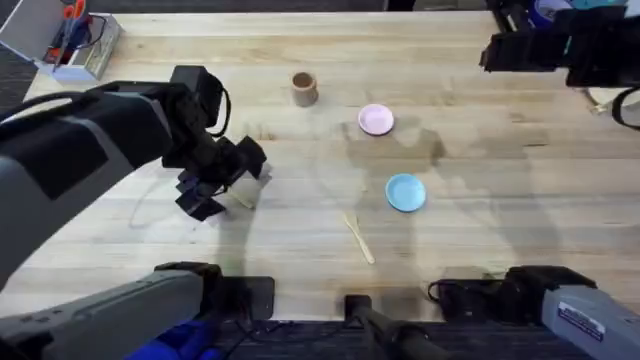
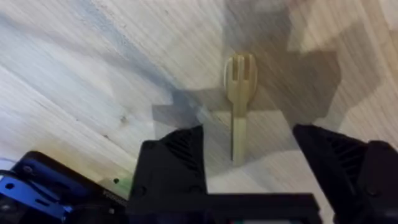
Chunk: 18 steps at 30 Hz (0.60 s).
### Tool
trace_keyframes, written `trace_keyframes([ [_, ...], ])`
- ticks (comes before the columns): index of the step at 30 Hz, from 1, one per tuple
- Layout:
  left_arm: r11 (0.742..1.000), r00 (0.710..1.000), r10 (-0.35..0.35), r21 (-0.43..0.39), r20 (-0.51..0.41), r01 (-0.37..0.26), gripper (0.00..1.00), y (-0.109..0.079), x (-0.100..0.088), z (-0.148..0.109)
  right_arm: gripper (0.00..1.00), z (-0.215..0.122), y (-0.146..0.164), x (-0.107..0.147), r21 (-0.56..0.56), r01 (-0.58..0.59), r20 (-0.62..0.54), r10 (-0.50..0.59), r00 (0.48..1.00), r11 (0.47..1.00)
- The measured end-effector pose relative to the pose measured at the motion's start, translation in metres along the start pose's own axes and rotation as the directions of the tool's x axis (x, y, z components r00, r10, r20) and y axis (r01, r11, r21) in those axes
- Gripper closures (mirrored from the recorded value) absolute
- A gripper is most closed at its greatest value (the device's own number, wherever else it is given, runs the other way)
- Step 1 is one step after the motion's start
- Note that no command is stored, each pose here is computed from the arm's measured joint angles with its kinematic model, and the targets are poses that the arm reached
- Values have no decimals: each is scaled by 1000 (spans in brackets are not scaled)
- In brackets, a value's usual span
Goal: Pick up a utensil and set it on the pink plate, then put the other utensil in the container.
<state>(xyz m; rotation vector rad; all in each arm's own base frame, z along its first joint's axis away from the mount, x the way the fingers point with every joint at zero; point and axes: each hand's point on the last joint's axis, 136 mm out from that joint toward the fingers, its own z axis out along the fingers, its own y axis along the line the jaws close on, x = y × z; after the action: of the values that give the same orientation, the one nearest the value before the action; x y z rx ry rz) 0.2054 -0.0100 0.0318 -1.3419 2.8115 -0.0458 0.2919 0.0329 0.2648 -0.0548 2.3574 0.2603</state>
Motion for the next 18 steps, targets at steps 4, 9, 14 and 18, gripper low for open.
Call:
trace_keyframes([
  [4, 1000, 1000, -2, 1, 13, 2, 217, 3, 0, 0, 6, 0, 0, 0, 0, 0, 0, 0, 1000, 1000],
  [9, 1000, 1000, -6, 6, 17, 6, 306, 3, 0, 0, 5, 0, 0, 0, 0, 0, 0, 0, 1000, 1000],
  [14, 1000, 1000, -10, 13, 17, 10, 490, 1, 0, 0, 5, 0, 0, 0, 0, 0, 0, 0, 1000, 1000],
  [18, 1000, 1000, -11, 21, 13, 11, 672, -1, 0, 0, 5, 0, 0, 0, 0, 0, 0, 0, 1000, 1000],
])
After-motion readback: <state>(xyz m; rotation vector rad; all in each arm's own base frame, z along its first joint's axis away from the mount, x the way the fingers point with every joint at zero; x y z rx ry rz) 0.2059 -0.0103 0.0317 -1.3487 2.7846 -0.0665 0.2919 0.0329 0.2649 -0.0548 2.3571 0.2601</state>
